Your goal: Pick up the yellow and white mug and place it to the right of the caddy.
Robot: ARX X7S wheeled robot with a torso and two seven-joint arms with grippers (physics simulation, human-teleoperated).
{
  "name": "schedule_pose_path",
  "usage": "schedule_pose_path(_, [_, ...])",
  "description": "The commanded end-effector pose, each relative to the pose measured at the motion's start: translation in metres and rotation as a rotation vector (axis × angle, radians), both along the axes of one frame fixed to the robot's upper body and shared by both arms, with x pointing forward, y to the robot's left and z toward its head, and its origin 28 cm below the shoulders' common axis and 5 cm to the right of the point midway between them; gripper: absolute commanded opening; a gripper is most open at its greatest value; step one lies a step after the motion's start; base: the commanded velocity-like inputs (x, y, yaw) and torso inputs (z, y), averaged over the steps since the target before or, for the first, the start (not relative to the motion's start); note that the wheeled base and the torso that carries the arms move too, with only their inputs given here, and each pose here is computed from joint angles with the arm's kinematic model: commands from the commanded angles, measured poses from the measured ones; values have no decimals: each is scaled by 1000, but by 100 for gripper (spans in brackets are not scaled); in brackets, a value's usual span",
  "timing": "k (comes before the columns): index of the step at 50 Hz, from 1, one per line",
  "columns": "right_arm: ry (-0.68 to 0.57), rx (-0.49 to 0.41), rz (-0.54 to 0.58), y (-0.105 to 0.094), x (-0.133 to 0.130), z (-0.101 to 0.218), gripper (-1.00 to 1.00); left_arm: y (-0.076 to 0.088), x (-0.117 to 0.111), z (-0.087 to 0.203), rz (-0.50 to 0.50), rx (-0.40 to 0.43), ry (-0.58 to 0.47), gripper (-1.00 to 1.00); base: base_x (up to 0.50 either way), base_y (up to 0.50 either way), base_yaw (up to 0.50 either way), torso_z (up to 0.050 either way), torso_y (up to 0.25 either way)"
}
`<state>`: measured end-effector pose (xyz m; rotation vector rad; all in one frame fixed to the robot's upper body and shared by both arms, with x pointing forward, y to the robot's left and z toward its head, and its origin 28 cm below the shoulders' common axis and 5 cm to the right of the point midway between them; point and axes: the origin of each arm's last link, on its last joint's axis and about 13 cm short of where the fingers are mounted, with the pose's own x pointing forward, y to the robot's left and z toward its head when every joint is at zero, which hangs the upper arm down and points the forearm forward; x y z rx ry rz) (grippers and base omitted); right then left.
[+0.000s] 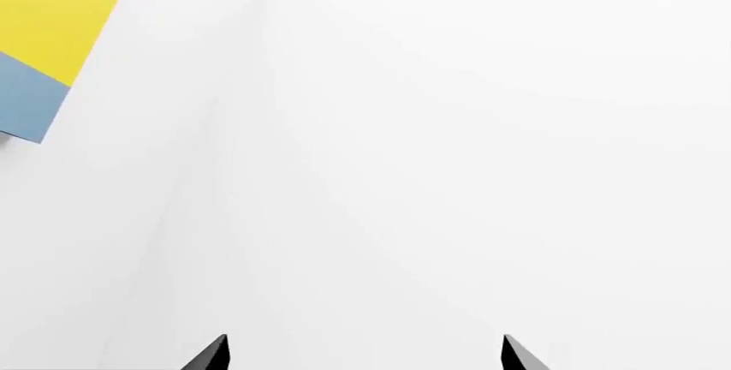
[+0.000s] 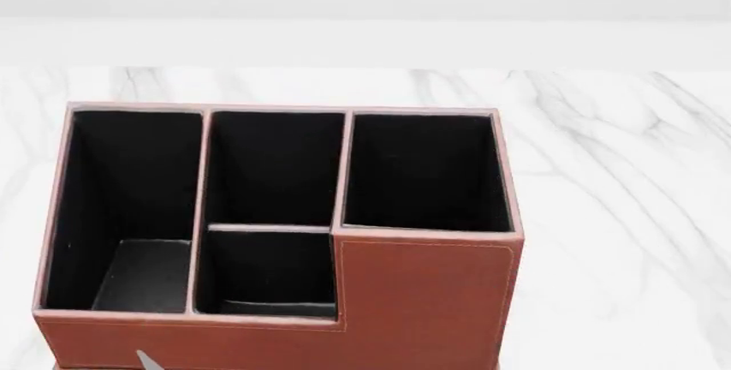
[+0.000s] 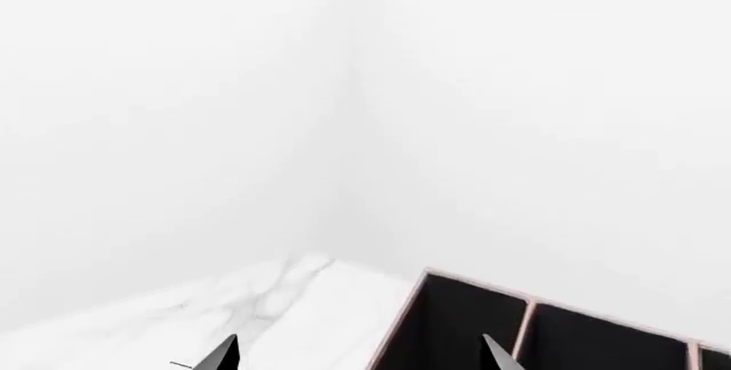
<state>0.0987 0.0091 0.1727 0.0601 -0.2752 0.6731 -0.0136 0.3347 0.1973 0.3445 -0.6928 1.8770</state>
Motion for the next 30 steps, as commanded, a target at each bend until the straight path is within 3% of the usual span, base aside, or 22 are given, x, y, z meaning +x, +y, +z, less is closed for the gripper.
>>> schedule_pose_path(1, [56,-34,8,4,2,-13,100,0,0,0,1,-1,0,100,0,0,0,0,0])
schedule_pose_path(30, [198,-80,54,17,-6,-34,100,1,-1,1,1,-3,0,100,0,0,0,0,0])
